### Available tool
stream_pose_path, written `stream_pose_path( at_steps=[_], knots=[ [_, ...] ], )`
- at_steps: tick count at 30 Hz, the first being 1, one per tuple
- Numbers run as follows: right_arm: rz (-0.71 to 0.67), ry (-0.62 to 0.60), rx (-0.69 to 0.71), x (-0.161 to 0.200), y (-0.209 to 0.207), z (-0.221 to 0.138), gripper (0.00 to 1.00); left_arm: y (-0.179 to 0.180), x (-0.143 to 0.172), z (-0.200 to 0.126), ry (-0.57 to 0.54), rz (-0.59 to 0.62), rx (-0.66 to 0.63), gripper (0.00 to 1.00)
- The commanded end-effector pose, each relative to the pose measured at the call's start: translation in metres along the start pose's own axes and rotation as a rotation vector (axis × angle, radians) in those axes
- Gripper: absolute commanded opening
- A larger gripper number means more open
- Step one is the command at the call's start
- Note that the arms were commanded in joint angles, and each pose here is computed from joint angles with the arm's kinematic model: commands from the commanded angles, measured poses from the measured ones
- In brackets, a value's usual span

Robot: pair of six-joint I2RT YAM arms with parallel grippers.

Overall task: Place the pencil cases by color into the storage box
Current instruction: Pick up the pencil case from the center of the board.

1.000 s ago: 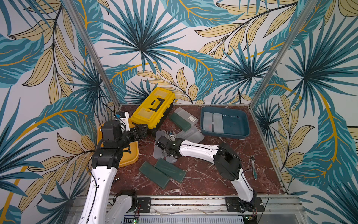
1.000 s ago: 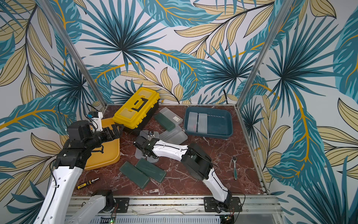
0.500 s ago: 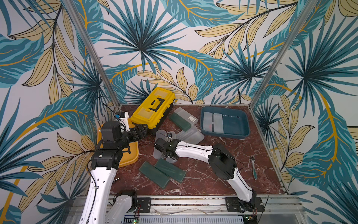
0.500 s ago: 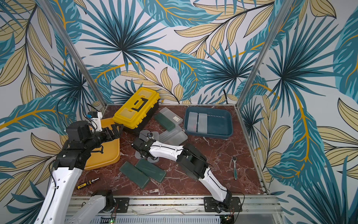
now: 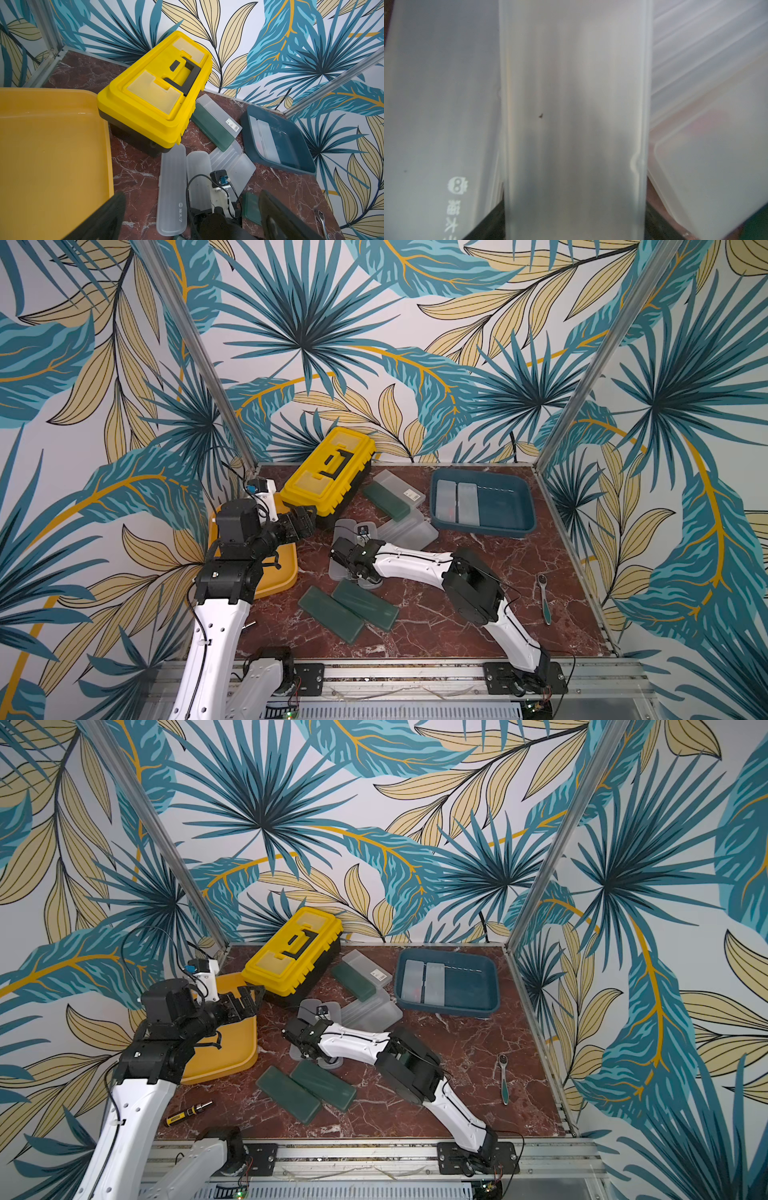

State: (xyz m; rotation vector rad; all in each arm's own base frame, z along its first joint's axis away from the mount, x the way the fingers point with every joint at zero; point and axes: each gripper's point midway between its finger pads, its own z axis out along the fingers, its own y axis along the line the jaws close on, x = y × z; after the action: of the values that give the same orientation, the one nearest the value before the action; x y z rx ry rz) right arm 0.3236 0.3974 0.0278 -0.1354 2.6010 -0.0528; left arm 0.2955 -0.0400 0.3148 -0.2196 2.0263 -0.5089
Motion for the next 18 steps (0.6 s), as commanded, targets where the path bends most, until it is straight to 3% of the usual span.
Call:
stream_pose_path(
  at_steps=[1,6,18],
  knots=[
    [-0.009,0.012,0.027,0.01,-0.006,0.006,0.75,0.003,-0.003,-0.001,-0.026,0.0,-0.007,1.0],
    [0.005,-0.018,-0.006,0.001,-0.007,-0.009,0.69,0.001,-0.006,-0.005,-0.04,0.003,-0.007,1.0],
    [0.035,-0.095,-0.103,-0.025,-0.019,-0.069,0.69,-0.013,-0.022,-0.008,-0.055,0.001,0.036,0.98]
  ],
)
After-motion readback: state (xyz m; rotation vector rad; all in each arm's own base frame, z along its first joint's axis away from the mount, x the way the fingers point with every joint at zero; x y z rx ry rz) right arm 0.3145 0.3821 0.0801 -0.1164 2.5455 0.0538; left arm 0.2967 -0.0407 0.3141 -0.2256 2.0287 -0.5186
